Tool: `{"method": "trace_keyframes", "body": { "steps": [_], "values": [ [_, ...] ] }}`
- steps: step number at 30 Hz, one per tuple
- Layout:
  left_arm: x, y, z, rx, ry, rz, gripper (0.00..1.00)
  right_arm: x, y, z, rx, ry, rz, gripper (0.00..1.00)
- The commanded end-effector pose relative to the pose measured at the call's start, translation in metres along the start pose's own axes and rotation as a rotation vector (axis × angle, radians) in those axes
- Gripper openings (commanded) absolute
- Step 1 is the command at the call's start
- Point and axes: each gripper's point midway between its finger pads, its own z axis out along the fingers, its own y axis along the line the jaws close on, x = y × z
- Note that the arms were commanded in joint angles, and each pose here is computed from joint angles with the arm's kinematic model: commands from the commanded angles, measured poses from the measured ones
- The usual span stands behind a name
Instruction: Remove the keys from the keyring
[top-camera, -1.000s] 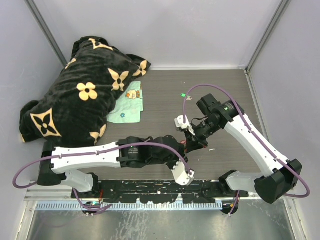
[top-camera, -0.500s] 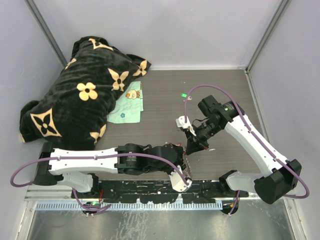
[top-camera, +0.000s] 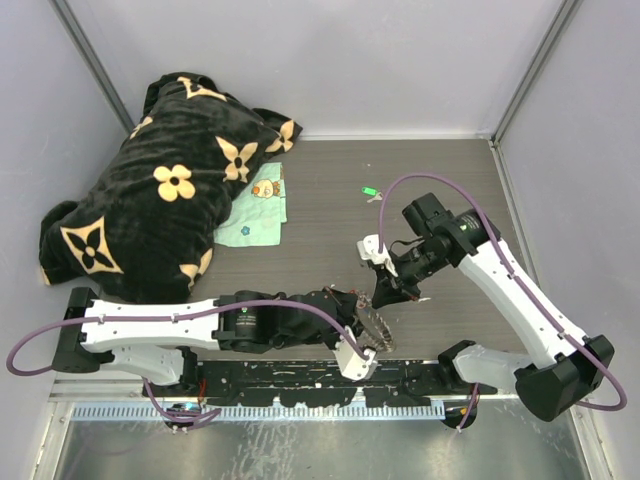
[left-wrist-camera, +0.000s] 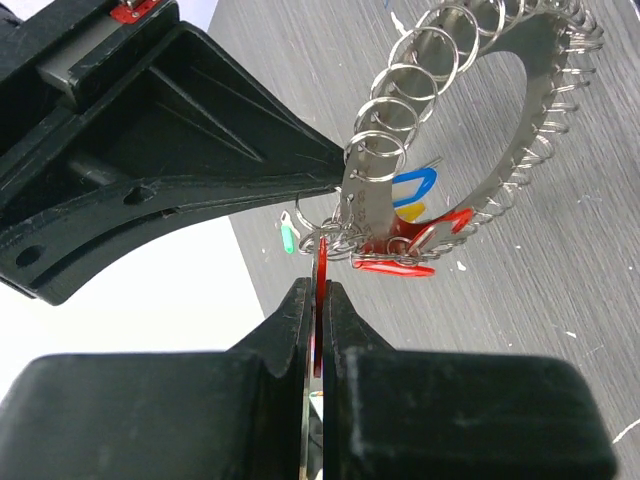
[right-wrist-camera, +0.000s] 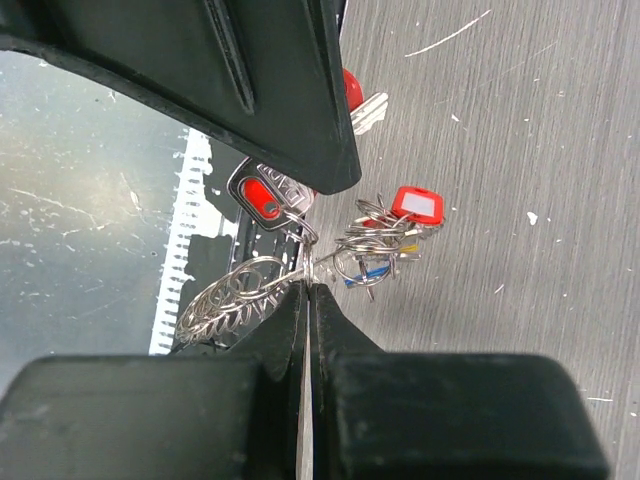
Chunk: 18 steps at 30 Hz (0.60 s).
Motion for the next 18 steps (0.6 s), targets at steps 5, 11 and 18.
{"method": "trace_keyframes", "body": {
  "steps": [5, 11, 18],
  "values": [
    [-0.019, 0.033, -0.005, -0.140, -0.092, -0.182, 0.00, -0.019, -0.003, -0.011, 0.063, -0.043, -0.138, 0.02],
    [-0.021, 0.046, -0.011, -0.207, -0.165, -0.331, 0.00, -0.029, 0.000, -0.013, 0.074, -0.089, -0.159, 0.18],
    [-0.021, 0.056, -0.022, -0.269, -0.238, -0.431, 0.00, -0.041, -0.003, -0.023, 0.118, -0.159, -0.148, 0.35]
  ]
}}
